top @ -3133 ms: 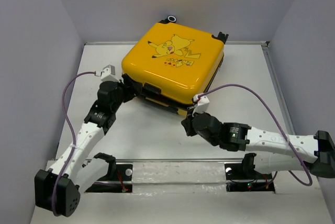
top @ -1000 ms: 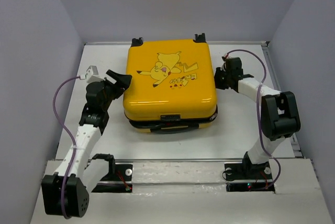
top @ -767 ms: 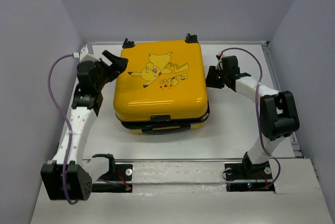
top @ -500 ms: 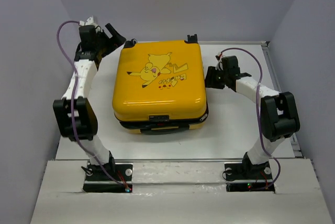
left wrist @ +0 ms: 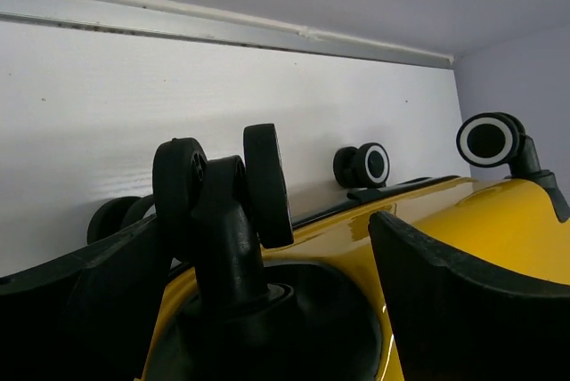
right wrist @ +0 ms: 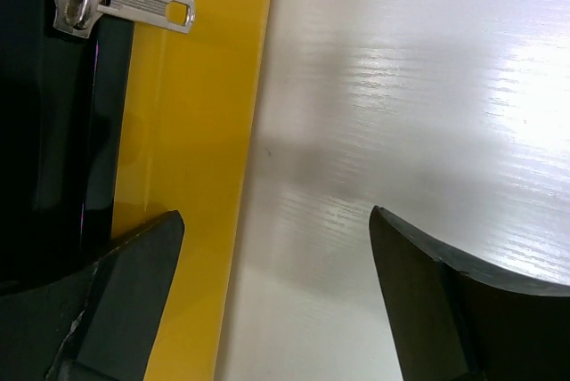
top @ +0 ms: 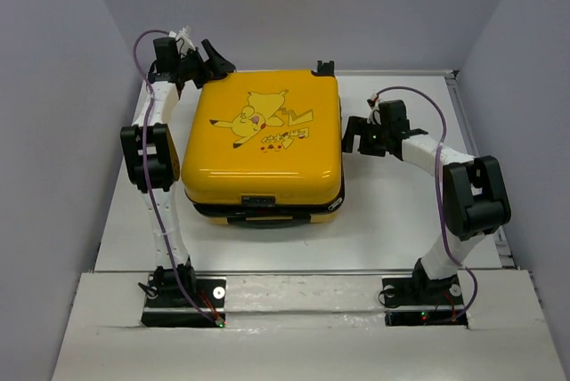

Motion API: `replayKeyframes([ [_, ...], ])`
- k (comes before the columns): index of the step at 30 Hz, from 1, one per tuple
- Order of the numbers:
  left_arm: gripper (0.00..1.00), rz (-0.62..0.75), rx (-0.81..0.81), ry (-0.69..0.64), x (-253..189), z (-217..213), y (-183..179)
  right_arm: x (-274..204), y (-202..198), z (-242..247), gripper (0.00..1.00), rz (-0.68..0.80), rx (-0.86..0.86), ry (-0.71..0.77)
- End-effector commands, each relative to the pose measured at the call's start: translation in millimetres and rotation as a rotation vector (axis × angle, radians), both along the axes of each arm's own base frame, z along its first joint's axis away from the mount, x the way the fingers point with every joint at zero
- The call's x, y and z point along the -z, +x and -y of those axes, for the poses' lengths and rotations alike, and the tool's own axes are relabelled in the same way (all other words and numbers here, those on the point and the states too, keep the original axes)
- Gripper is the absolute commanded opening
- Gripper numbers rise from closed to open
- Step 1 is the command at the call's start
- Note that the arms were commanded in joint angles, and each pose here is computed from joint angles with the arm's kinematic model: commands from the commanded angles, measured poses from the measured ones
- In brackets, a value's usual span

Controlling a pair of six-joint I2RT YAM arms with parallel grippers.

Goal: Pack the luggage

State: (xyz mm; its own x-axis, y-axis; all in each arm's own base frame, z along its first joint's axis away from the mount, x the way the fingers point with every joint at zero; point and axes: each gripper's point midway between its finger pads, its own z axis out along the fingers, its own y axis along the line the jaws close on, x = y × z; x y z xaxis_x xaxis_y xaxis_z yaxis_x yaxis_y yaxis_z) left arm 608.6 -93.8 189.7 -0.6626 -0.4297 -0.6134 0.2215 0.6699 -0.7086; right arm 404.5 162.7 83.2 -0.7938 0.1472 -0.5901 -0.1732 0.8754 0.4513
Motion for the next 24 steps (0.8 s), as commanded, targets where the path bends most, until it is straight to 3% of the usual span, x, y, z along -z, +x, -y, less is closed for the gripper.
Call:
replayKeyframes([
  [1,0.94,0.035,0.187,-0.170,-19.6,56.7,-21.6,-17.1,-11.1,-52.1,0.93,0.018,-0.167,0.191],
  [2,0.82,0.038,0.191,-0.195,-20.7,58.5,-23.7,-16.1,-12.4,-53.3,0.93,0.014,-0.174,0.198],
  [5,0.63,0.088,0.201,-0.304,-41.1,64.3,-35.1,-23.0,-12.2,-56.8,0.94,0.036,-0.179,0.229],
  [6,0.36,0.096,0.194,-0.316,-46.6,63.5,-36.2,-26.4,-13.7,-57.9,0.94,0.042,-0.183,0.240],
  [9,0.10,0.150,0.185,-0.326,-83.7,63.4,-43.5,-34.5,-15.5,-60.4,0.94,0.053,-0.193,0.261],
  [10,0.06,0.170,0.174,-0.326,-96.5,62.4,-44.9,-37.7,-15.9,-60.2,0.94,0.061,-0.195,0.261],
  [13,0.06,0.294,0.170,-0.341,-178.3,61.2,-65.8,-38.6,-16.5,-61.0,0.95,0.059,-0.194,0.270],
  [16,0.06,0.342,0.130,-0.342,-230.4,57.1,-80.8,-37.5,-17.4,-61.4,0.96,0.053,-0.188,0.278],
  [20,0.06,0.349,0.072,-0.311,-257.7,50.8,-91.2,-39.4,-15.2,-61.5,0.98,0.051,-0.182,0.278],
  [24,0.06,0.291,0.043,-0.292,-240.5,47.7,-94.3,-42.1,-15.4,-61.7,0.99,0.047,-0.177,0.283],
])
